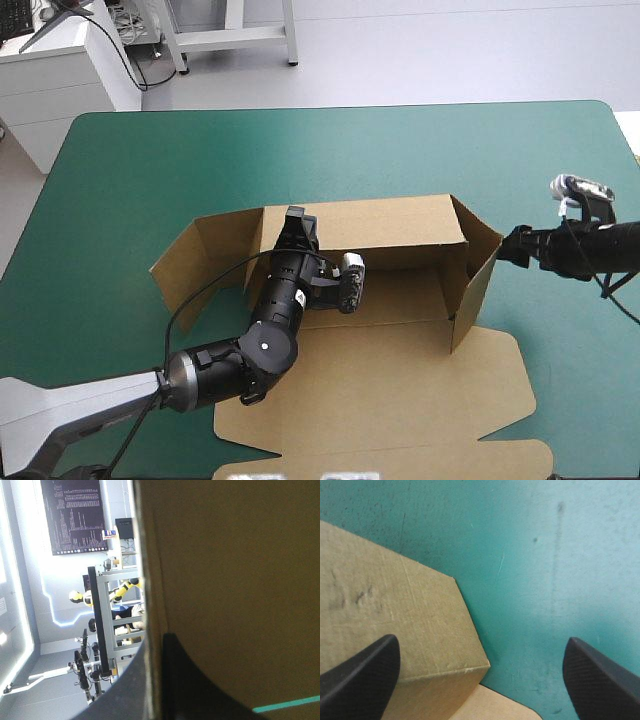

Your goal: Fold the box

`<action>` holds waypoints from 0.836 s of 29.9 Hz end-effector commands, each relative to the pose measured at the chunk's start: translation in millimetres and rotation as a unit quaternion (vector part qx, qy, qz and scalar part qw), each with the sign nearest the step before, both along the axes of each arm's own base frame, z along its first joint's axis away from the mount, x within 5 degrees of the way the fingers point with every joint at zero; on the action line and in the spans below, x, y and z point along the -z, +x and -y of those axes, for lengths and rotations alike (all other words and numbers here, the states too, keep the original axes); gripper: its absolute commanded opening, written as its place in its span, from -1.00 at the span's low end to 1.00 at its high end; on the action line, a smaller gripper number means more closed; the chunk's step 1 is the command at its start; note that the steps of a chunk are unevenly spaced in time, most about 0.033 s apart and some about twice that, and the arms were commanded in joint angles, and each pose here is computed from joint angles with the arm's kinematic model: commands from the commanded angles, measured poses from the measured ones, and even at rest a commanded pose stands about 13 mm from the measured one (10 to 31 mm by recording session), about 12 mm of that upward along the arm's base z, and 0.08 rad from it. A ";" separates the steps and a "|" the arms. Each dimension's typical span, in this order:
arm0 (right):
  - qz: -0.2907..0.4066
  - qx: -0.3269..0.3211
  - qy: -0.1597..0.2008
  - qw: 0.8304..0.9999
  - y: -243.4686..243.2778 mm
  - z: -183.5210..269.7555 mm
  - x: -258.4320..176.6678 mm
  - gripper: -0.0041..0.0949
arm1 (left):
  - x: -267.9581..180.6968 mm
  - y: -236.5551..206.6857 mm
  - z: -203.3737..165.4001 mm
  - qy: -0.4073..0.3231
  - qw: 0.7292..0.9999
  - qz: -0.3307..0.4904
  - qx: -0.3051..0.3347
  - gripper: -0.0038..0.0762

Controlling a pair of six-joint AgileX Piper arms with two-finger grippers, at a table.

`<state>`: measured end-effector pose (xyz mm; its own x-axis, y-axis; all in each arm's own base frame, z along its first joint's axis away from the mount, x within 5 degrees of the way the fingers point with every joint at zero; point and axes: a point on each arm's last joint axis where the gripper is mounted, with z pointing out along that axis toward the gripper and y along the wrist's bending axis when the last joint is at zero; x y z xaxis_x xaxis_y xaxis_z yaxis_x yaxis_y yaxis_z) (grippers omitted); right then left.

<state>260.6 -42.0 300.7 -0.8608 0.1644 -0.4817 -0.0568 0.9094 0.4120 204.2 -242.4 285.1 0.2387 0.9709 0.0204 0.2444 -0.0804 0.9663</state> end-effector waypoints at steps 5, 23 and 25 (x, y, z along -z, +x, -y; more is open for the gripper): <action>0.089 -0.052 0.026 0.994 -26.8 -19.3 12.6 0.72 | -20.6 -1.6 -5.8 -0.015 0.999 0.037 -0.014 -0.92; 0.165 -0.143 0.046 0.975 -54.8 -53.9 -3.6 0.72 | -19.6 -2.3 -3.4 -0.017 0.999 0.030 -0.001 -0.92; 0.162 -0.158 0.040 0.973 -55.3 -61.0 -2.5 0.72 | -19.8 -2.2 -3.9 -0.016 0.999 0.031 -0.004 -0.92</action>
